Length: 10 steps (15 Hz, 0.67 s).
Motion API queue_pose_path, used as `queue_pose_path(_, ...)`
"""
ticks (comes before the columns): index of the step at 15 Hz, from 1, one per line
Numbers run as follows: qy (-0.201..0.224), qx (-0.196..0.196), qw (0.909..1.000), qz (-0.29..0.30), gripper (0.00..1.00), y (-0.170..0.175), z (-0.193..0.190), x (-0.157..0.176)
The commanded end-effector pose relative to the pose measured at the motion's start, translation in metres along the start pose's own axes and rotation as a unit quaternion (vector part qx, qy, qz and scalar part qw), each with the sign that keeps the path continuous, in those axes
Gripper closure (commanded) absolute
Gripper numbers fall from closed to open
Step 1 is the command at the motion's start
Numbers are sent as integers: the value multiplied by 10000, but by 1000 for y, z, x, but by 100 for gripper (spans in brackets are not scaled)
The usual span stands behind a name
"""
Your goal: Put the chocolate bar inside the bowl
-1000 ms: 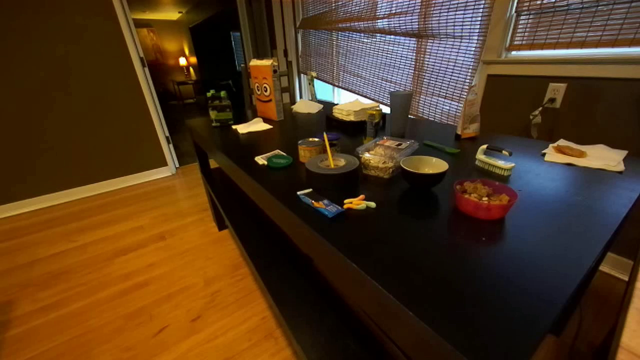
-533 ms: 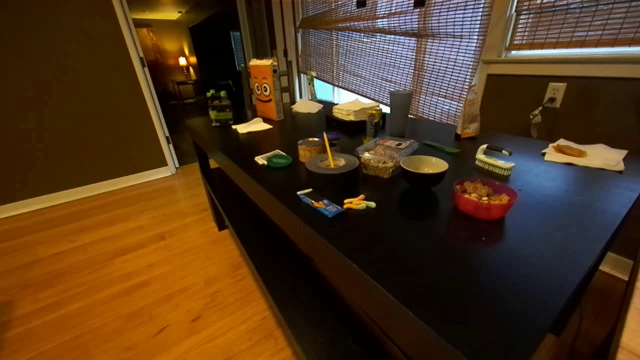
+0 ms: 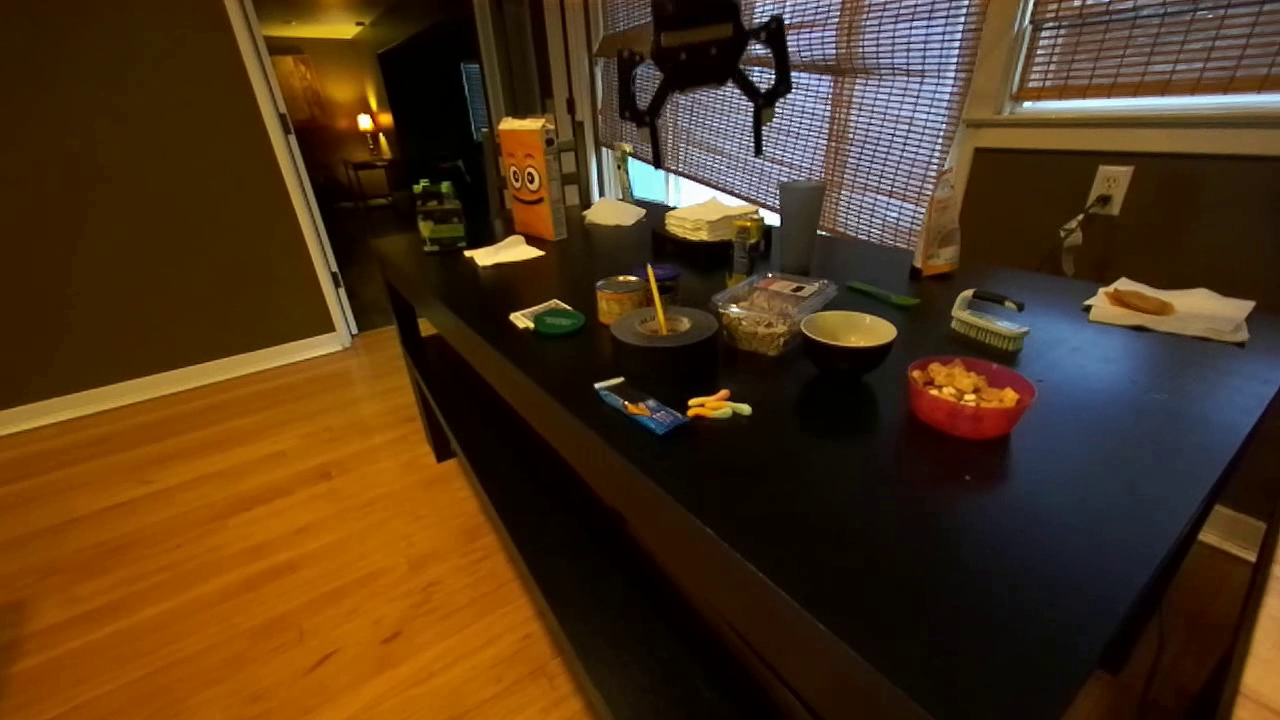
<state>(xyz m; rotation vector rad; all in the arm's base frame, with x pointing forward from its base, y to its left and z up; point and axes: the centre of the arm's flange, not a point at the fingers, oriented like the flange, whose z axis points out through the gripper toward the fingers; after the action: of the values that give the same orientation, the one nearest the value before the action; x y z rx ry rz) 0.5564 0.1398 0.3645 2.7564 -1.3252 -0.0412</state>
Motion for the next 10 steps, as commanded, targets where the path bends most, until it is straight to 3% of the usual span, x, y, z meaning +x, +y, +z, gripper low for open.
queue_pose_path(1,5,-176,9949,997,0,-54,44,24)
queue_pose_path(4,-56,-467,9825,1804,0,-83,83,25)
queue_pose_path(8,-76,-1006,9587,2659,0,-119,135,8)
queue_pose_path(9,-15,-735,9708,2283,0,-82,123,8)
queue_pose_path(10,-2,-867,9670,2397,0,-89,134,3)
